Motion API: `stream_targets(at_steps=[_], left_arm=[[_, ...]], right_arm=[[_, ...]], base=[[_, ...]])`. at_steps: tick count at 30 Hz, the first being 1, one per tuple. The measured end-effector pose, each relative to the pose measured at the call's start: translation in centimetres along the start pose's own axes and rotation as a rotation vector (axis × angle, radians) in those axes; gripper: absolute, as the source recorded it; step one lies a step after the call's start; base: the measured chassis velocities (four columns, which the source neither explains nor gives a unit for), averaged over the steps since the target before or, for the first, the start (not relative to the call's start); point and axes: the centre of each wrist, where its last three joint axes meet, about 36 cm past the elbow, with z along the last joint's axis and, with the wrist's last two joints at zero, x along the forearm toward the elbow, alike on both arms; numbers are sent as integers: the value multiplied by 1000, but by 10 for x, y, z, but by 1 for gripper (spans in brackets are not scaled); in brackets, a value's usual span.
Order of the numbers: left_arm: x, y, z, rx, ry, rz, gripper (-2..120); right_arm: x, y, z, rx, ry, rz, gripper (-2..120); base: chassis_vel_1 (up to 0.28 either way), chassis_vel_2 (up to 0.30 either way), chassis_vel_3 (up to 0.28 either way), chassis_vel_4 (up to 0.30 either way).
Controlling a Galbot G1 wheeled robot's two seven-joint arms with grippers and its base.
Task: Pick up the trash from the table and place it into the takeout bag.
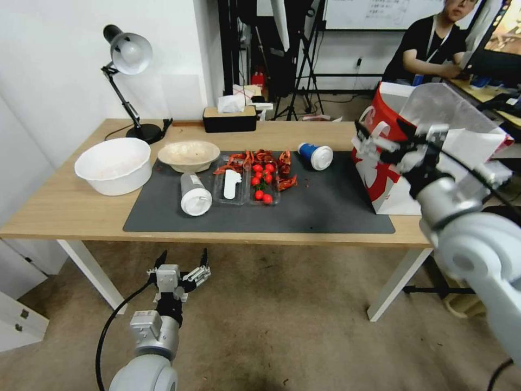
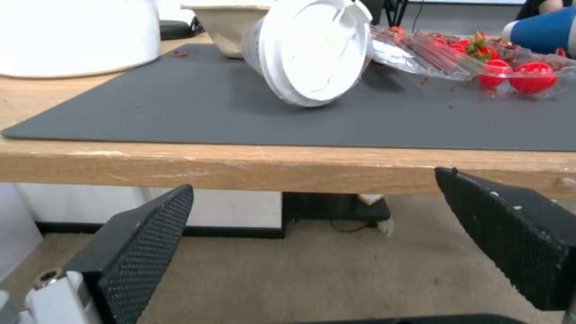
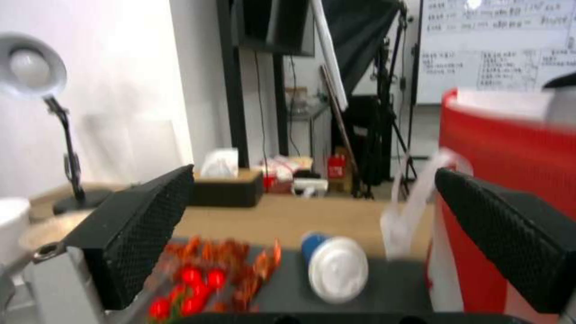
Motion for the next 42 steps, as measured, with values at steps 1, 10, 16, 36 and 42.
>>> stream_targets(at_steps=[1,10,16,36,42], left_arm=[[0,0,0,2,-1,0,100],[0,3,0,3,-14,1,100],[0,5,3,2,-22,5,100],[1,6,6,-1,-22,14,100],[0,5,6,4,-23,16,100]], right_arm=[[5,2,7,3,-2,7,100],[48,24,75,-41,-60,24,100],[90,43,137,-81,-74,56,100],[133,66,193,-107,19,112,100],[137,68,196,-108,22,115,100]], base=[[0,0,0,0],[0,0,0,0],[0,0,0,0],[0,0,0,0],[0,0,0,0]])
